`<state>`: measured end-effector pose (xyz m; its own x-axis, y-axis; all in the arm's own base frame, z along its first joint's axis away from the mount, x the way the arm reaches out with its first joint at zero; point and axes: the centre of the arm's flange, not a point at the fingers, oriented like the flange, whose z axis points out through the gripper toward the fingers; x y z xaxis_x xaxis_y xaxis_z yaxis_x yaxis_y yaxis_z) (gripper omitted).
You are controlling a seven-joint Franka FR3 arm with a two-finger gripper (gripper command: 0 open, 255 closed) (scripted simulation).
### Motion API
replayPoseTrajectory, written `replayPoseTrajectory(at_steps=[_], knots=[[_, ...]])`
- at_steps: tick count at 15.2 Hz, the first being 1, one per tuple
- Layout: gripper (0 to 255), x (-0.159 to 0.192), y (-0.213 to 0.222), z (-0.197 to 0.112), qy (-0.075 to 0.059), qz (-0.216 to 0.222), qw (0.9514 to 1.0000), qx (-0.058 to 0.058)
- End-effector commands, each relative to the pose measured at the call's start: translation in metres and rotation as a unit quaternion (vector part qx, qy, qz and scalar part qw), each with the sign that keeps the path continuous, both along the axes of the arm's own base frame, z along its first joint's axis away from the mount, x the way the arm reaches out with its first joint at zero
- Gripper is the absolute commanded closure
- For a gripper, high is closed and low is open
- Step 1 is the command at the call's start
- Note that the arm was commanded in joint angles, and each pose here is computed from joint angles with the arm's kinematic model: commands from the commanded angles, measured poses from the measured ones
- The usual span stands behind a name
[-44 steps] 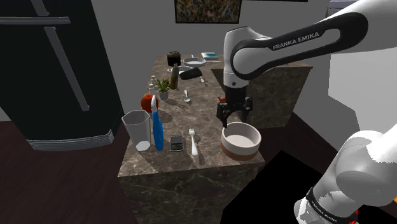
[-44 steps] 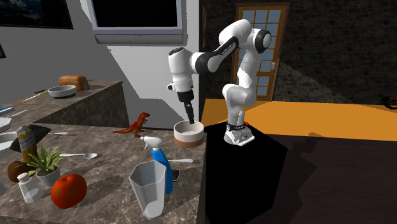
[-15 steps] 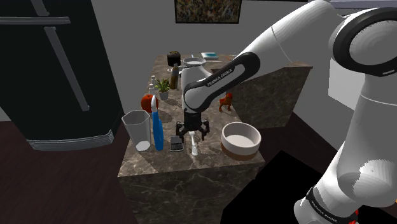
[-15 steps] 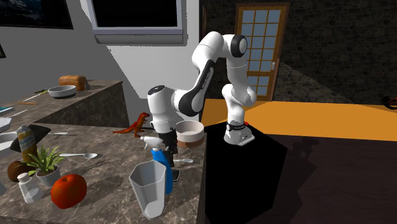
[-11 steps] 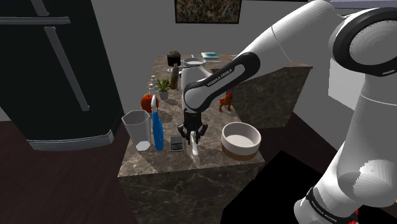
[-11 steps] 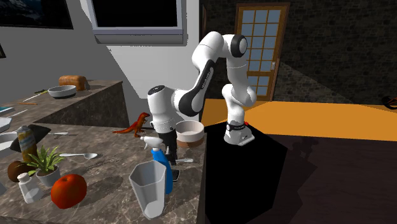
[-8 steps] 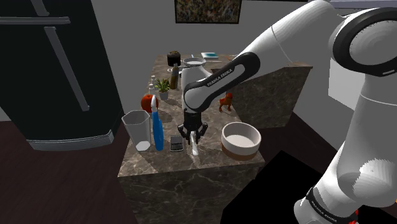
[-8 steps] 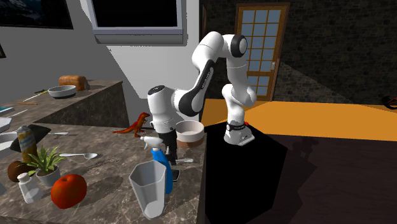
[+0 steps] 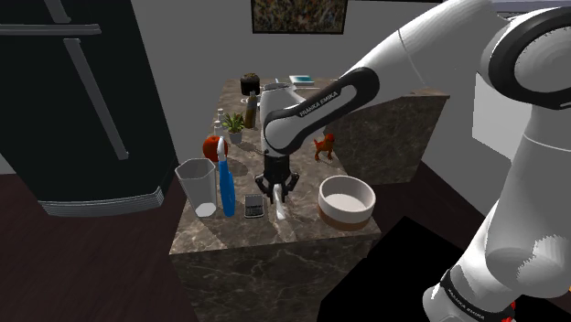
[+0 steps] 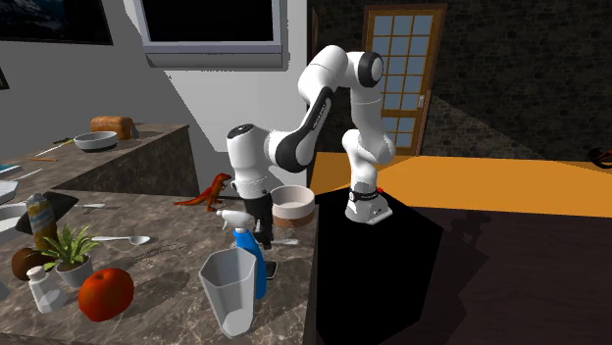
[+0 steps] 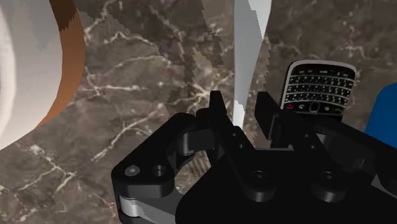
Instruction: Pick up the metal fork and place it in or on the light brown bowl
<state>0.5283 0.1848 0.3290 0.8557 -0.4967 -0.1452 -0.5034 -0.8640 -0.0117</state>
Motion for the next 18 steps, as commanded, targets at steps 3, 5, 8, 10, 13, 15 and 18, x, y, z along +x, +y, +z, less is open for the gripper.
replayPoseTrajectory(at_steps=[3, 5, 8, 10, 13, 15, 18], knots=[[255, 0.001, -0.001, 0.023, 0.000, 0.000, 1.0000, 0.000], [255, 0.001, -0.001, 0.033, 0.000, 0.000, 1.0000, 0.000], [255, 0.001, -0.001, 0.049, 0.000, 0.000, 1.0000, 0.000], [255, 0.001, -0.001, 0.060, 0.000, 0.000, 1.0000, 0.000], [255, 0.001, -0.001, 0.076, 0.000, 0.000, 1.0000, 0.000], [255, 0.001, -0.001, 0.086, 0.000, 0.000, 1.0000, 0.000], [255, 0.001, -0.001, 0.102, 0.000, 0.000, 1.0000, 0.000]])
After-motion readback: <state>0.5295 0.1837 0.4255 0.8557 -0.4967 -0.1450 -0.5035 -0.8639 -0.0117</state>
